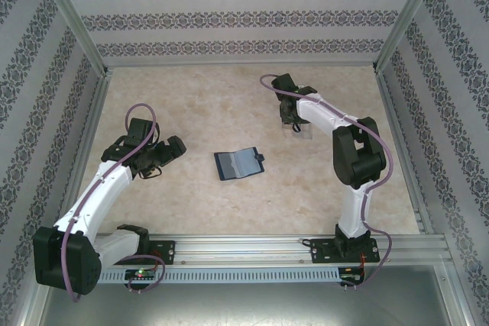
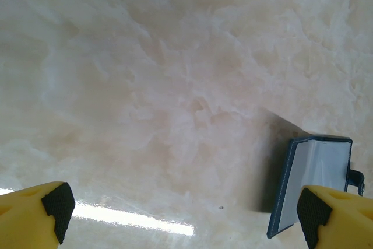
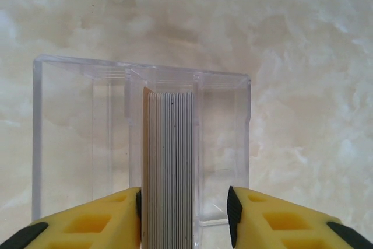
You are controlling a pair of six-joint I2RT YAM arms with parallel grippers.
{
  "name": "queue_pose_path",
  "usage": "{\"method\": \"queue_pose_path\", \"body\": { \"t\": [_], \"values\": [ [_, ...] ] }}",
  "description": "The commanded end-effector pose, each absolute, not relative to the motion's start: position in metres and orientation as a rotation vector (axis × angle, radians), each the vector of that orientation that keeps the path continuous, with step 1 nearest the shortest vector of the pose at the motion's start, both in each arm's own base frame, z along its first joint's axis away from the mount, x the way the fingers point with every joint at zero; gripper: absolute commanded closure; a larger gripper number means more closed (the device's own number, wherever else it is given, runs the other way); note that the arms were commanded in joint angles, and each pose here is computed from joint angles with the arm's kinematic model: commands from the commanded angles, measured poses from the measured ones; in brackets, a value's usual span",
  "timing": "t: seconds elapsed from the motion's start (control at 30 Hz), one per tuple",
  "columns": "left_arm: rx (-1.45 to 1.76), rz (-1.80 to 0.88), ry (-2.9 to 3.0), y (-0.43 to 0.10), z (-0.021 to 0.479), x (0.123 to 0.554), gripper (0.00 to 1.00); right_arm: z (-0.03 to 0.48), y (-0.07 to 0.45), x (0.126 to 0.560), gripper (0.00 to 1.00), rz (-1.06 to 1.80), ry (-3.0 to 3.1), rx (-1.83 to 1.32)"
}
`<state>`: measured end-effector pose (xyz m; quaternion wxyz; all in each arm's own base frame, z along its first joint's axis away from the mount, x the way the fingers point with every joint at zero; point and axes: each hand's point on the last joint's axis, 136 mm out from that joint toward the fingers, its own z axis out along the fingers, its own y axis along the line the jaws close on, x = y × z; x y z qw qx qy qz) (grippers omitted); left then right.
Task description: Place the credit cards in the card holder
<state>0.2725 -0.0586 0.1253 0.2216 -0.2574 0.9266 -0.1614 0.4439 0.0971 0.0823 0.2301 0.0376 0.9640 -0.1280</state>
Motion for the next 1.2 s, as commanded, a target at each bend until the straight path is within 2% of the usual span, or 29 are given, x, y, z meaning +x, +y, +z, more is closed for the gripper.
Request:
{"method": "queue_pose_path", "body": {
  "t": [0.0,0.13,0.3,0.43,0.57,0.73,1.03,1.17],
  "values": [
    [-0.731,-0.450,2.562,-0.0570,0.1222,0.2728,0.00,0.1028,0.0888,0.4443,0.60,-0.371,2.625,0.108],
    [-0.730,-0.456,2.563,-0.0578,0.1218,0.2738,0.00,0.1032,0.0889,0.4436,0.65,-0.378,2.632,0.098],
    [-0.729,-0.466,2.569,-0.0595,0.1197,0.2743,0.00,0.1052,0.0907,0.4438,0.66,-0.371,2.629,0.094],
    [-0.726,-0.494,2.573,-0.0632,0.1179,0.2757,0.00,0.1049,0.0927,0.4446,0.73,-0.372,2.633,0.084],
    [-0.728,-0.490,2.578,-0.0630,0.1162,0.2748,0.00,0.1067,0.0915,0.4449,0.75,-0.382,2.632,0.079],
    [-0.728,-0.492,2.576,-0.0631,0.1173,0.2752,0.00,0.1085,0.0924,0.4450,0.83,-0.381,2.631,0.069],
    [-0.725,-0.491,2.578,-0.0634,0.1178,0.2767,0.00,0.1087,0.0933,0.4452,0.88,-0.379,2.637,0.059],
    [-0.727,-0.490,2.579,-0.0631,0.1171,0.2768,0.00,0.1107,0.0958,0.4458,0.99,-0.364,2.636,0.054]
  ]
}}
